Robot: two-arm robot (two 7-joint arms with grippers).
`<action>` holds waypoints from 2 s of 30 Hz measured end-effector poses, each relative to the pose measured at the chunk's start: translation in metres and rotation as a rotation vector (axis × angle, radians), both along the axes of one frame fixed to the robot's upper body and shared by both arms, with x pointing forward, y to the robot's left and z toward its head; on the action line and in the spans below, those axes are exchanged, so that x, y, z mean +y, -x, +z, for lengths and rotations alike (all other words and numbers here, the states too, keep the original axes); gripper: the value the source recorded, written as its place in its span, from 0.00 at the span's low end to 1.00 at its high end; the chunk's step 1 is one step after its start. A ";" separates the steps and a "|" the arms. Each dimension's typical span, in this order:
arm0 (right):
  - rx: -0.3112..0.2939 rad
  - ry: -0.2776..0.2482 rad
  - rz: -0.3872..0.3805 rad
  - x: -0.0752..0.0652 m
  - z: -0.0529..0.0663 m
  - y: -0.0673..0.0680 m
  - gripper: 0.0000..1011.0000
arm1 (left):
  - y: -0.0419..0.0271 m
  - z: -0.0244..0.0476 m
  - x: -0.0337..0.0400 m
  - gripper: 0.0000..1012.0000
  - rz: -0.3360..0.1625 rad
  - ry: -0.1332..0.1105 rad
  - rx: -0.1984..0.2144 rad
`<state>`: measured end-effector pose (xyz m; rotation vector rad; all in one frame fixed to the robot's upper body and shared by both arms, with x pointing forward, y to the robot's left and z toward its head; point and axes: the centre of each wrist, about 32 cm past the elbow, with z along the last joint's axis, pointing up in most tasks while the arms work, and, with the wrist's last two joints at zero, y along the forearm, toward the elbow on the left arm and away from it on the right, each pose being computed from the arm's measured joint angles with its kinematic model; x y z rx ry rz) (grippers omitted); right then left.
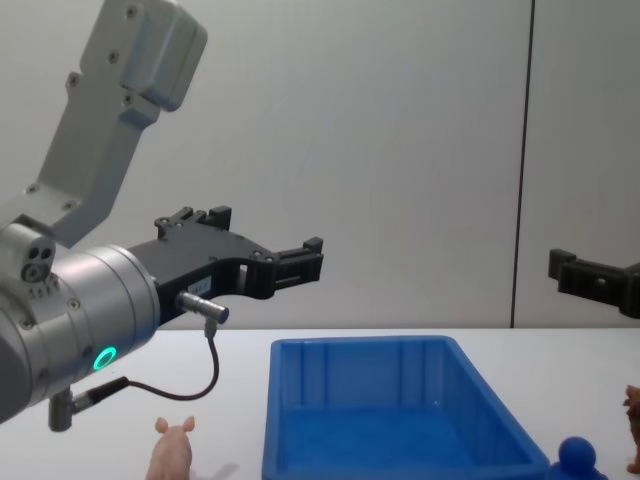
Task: Pick up the two dolls from the table and place them into the box.
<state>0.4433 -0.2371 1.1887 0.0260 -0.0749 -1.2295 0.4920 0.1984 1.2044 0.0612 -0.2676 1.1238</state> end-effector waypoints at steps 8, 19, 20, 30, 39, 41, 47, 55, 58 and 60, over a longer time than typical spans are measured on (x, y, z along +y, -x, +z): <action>0.000 0.000 0.000 0.000 0.000 0.000 0.99 | 0.0000 0.0000 0.0000 0.99 0.000 0.000 0.000; 0.010 -0.001 -0.008 0.001 0.000 0.001 0.99 | 0.0000 0.0000 0.0000 0.99 0.000 0.000 0.000; 0.015 -0.001 -0.013 0.002 -0.001 0.001 0.99 | 0.0000 0.0000 0.0000 0.99 0.000 0.000 0.000; 0.070 0.012 -0.069 0.004 -0.004 0.006 0.99 | 0.0000 0.0000 0.0000 0.99 0.000 0.000 0.000; 0.129 0.045 -0.130 -0.001 -0.009 0.010 0.99 | 0.0000 0.0000 0.0000 0.99 0.000 0.000 0.000; 0.139 0.052 -0.139 -0.002 -0.011 0.010 0.99 | 0.0000 0.0000 0.0000 0.99 0.000 0.000 0.000; 0.177 0.075 -0.168 -0.008 -0.018 0.009 0.99 | 0.0000 0.0000 0.0000 0.99 0.000 0.000 0.000; 0.226 0.098 -0.195 -0.017 -0.031 0.004 0.99 | 0.0000 0.0000 0.0000 0.99 0.000 0.000 0.000; 0.247 0.106 -0.200 -0.020 -0.037 0.001 0.99 | 0.0000 0.0000 0.0000 0.99 0.000 0.000 0.000; 0.257 0.108 -0.202 -0.022 -0.040 0.000 0.99 | 0.0000 0.0000 0.0000 0.99 0.000 0.000 0.000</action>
